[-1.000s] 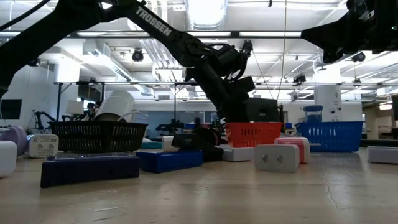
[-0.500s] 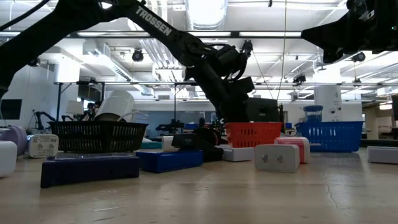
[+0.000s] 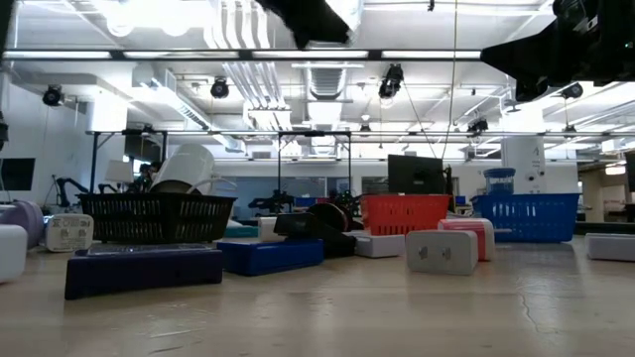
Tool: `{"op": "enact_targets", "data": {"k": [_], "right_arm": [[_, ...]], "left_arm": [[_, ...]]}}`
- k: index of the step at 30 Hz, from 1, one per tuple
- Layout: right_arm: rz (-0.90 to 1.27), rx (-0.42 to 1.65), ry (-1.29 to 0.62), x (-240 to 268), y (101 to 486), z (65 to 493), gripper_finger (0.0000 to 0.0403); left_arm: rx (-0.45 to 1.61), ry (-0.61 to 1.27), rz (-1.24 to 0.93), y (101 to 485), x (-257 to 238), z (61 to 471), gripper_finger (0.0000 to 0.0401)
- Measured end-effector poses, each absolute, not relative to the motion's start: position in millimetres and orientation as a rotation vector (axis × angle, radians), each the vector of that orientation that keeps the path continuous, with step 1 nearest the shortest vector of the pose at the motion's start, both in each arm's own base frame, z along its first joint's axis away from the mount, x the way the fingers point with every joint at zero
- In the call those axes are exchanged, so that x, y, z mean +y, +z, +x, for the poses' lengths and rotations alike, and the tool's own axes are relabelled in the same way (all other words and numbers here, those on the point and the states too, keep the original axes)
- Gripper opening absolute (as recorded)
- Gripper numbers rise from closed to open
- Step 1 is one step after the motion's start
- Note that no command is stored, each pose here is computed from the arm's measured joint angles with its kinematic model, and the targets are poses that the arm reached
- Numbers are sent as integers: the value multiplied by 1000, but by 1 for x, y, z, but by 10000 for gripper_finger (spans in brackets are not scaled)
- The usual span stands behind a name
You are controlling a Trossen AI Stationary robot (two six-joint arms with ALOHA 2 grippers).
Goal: Pick & Place Office items
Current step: Put the violet charger adaptor into the black bin
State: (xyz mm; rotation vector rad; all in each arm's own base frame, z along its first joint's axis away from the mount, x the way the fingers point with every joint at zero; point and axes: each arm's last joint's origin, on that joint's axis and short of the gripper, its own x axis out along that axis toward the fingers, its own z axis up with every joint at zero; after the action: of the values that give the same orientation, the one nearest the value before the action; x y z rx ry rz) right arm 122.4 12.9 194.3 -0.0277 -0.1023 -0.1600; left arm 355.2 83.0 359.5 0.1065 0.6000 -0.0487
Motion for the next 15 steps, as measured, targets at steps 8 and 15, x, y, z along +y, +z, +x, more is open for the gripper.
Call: {"op": "enact_targets", "data": {"k": [8, 15], "right_arm": [[-11, -107, -160, 13, 195, 122, 22], [-5, -107, -160, 13, 195, 122, 22]], "left_arm": [[380, -9, 82, 351, 55, 248, 11], [342, -30, 29, 285, 40, 190, 5]]}}
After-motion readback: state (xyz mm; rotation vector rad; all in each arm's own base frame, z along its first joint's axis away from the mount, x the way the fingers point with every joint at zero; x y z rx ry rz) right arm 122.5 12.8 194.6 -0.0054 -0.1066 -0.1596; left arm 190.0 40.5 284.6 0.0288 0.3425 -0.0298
